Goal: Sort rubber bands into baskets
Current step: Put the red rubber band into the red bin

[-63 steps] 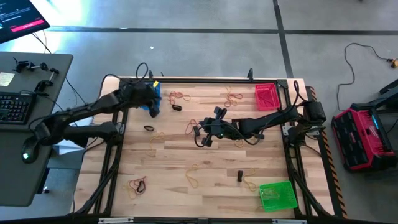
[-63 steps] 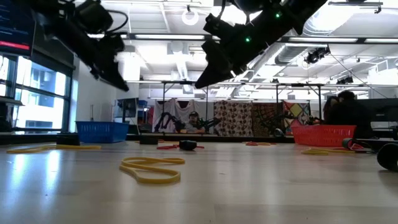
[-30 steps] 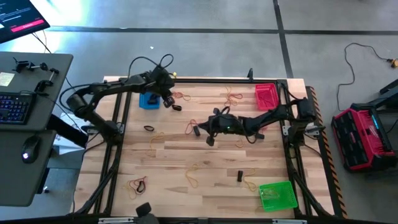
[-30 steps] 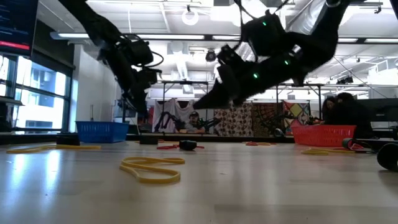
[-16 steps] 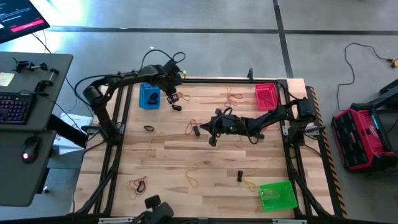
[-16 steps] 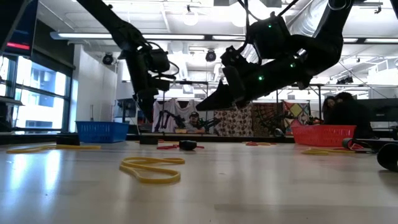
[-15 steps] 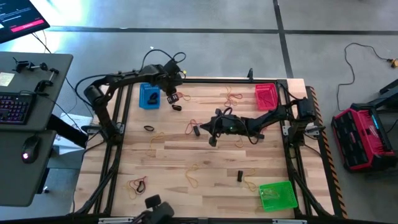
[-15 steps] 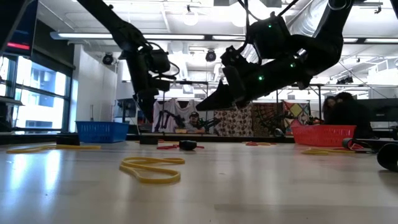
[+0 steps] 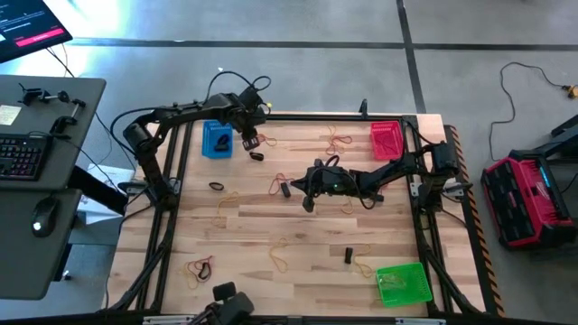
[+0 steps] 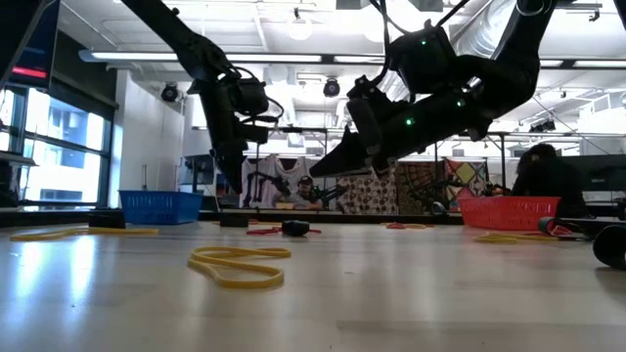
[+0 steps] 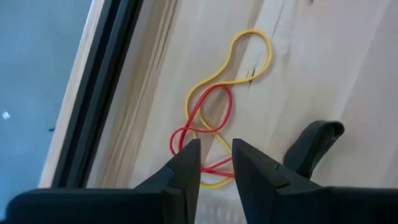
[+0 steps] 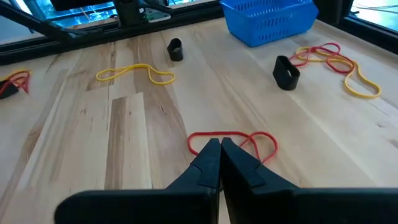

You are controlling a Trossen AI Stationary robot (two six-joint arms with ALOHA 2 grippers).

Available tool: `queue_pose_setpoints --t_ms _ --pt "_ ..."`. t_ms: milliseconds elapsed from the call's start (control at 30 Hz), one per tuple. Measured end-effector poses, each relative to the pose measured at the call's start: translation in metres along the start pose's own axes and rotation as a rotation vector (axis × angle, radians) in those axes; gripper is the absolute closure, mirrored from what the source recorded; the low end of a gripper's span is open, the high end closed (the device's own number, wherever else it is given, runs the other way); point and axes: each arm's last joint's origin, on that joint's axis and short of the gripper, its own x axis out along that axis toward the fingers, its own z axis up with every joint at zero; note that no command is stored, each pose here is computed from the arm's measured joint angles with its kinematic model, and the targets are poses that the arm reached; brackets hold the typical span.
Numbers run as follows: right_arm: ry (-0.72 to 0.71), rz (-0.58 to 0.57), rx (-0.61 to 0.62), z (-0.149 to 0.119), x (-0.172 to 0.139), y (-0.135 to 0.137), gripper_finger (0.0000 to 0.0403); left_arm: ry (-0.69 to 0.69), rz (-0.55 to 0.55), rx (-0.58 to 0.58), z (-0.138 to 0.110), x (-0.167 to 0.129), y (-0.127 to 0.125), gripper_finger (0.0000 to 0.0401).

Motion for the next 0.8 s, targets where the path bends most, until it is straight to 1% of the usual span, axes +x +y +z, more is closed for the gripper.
queue_pose_setpoints --t_ms 100,167,233,333,433,533,800 --pt "-0.004 -0.001 0.003 0.000 0.000 -0.001 0.0403 0.000 0.001 0.061 -0.001 0.000 0.002 0.0341" --pt "-0.004 -0.001 0.004 0.000 0.000 -0.001 0.0403 -0.007 -0.013 0.080 -0.002 0.000 0.004 0.0356" --pt "-0.005 -0.001 0.002 0.001 0.000 -0.001 0.0403 -0.013 -0.037 0.089 -0.004 0.000 0.007 0.0373" --pt "-0.005 -0.004 0.000 0.001 0.000 -0.001 0.0403 -0.015 -0.041 0.082 -0.006 0.000 0.010 0.0393" --pt "-0.006 -0.008 -0.006 0.001 0.000 -0.003 0.0403 -0.015 -0.039 0.102 -0.007 0.000 0.012 0.0398" --pt "-0.006 -0.008 -0.007 0.001 0.000 -0.003 0.0403 -0.016 -0.039 0.119 -0.007 0.000 0.012 0.0384" --pt "0.005 -0.011 -0.018 0.000 0.000 -0.003 0.0402 -0.021 -0.020 0.144 -0.006 0.004 0.016 0.0306"
